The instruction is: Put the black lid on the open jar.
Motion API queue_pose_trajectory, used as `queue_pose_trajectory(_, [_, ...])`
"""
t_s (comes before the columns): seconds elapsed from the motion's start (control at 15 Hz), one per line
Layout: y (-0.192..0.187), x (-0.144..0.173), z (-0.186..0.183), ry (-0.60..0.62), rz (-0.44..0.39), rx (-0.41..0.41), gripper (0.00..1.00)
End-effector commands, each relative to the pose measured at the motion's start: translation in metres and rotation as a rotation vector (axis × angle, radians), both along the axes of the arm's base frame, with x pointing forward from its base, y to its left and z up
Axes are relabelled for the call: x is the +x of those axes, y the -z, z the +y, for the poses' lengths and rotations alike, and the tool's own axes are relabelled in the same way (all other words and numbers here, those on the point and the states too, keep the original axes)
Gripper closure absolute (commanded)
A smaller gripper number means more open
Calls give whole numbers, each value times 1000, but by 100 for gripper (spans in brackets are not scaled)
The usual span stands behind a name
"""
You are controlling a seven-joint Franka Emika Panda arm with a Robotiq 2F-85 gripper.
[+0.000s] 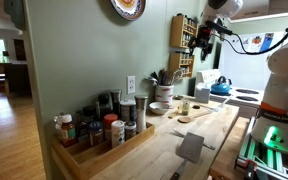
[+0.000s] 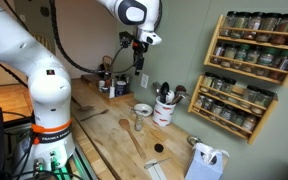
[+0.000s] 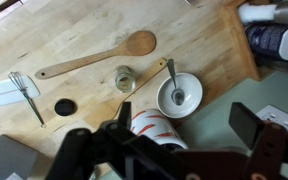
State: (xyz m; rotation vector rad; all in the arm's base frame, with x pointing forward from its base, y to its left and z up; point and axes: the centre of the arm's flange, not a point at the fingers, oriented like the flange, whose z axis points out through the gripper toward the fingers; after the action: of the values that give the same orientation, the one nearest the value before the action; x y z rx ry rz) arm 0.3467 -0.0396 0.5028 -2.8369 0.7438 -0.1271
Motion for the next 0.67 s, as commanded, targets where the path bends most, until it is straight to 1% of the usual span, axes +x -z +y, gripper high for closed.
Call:
queue_pose_trajectory(0.0, [41,-2,-14,84,10,-32,0])
queue_pose_trajectory(0.33, [89,-8,-46,189,23,-53,0])
queue_pose_trajectory(0.47, [106,-7,-63,251,10,-63,0])
queue_pose_trajectory(0.6, [121,-2,-78,307,-1,-88,0])
